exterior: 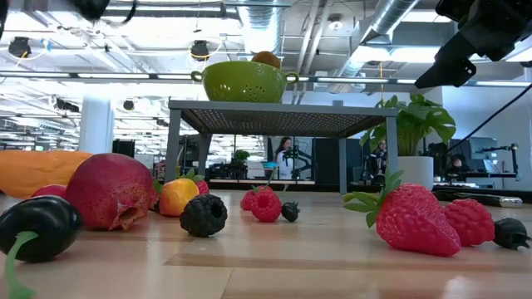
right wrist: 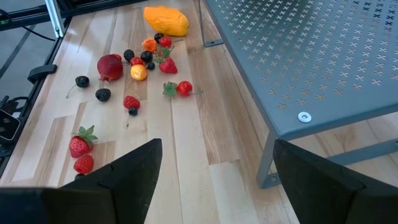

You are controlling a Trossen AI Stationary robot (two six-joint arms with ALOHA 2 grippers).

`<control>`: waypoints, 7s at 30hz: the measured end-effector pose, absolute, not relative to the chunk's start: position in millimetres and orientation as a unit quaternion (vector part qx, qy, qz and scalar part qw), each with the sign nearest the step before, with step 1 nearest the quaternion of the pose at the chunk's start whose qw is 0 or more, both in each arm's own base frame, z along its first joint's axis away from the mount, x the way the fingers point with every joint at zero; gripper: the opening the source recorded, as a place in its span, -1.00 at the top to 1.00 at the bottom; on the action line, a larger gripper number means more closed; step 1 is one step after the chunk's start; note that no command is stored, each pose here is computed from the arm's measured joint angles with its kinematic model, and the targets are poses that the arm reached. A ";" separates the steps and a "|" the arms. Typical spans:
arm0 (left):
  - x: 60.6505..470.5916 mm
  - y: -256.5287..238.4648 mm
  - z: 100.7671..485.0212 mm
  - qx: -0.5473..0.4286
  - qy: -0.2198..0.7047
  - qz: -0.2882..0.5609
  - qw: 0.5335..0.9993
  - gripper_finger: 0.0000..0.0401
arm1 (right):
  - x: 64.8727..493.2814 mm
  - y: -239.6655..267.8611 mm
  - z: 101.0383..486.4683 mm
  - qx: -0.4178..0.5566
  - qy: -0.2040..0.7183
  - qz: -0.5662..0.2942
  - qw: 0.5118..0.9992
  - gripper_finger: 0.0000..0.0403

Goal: Pick & Place Fruit
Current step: Put the strawberry into the green strainer bowl on the shelf, then put the peach into the green strainer bowl on the shelf

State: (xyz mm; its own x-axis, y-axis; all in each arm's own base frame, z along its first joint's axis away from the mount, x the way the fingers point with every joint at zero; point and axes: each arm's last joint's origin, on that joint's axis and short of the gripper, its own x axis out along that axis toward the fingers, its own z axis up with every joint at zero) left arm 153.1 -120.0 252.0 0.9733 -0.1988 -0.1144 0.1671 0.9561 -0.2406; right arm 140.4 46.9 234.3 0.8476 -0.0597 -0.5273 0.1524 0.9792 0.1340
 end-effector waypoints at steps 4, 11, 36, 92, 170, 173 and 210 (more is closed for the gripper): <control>162.2 -109.5 276.5 -0.038 -0.056 -0.070 0.995 0.99 | 140.4 46.9 234.3 0.086 0.270 -0.055 0.957 -0.50; 175.5 -70.4 302.3 0.023 -0.187 0.025 0.982 0.99 | 140.4 46.9 234.3 0.086 0.271 -0.055 0.957 -0.50; 242.2 23.1 308.0 0.067 -0.096 0.166 0.979 0.99 | 140.5 46.9 234.3 0.086 0.270 -0.055 0.957 -0.50; 242.2 27.4 259.2 0.142 0.161 0.194 0.957 0.33 | 140.5 46.9 234.3 0.086 0.271 -0.055 0.957 -0.50; 210.0 -115.3 128.7 0.125 0.445 -0.049 0.885 -0.05 | 140.5 46.9 234.3 0.086 0.270 -0.055 0.957 -0.50; 208.3 -114.4 125.7 0.122 0.441 -0.051 0.888 -0.05 | 140.5 46.9 234.3 0.086 0.271 -0.055 0.957 -0.50; 211.9 -116.5 100.9 0.098 0.398 -0.055 0.911 0.23 | 140.5 46.9 234.3 0.086 0.271 -0.055 0.957 -0.50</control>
State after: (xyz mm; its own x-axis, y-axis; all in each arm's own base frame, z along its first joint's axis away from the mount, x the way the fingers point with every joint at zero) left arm 211.9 -116.5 100.9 0.6772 -0.0217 -0.7355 0.1772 0.9750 0.1344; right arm 140.5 46.9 234.3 0.8474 -0.0595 -0.5276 0.1524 0.9792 0.1343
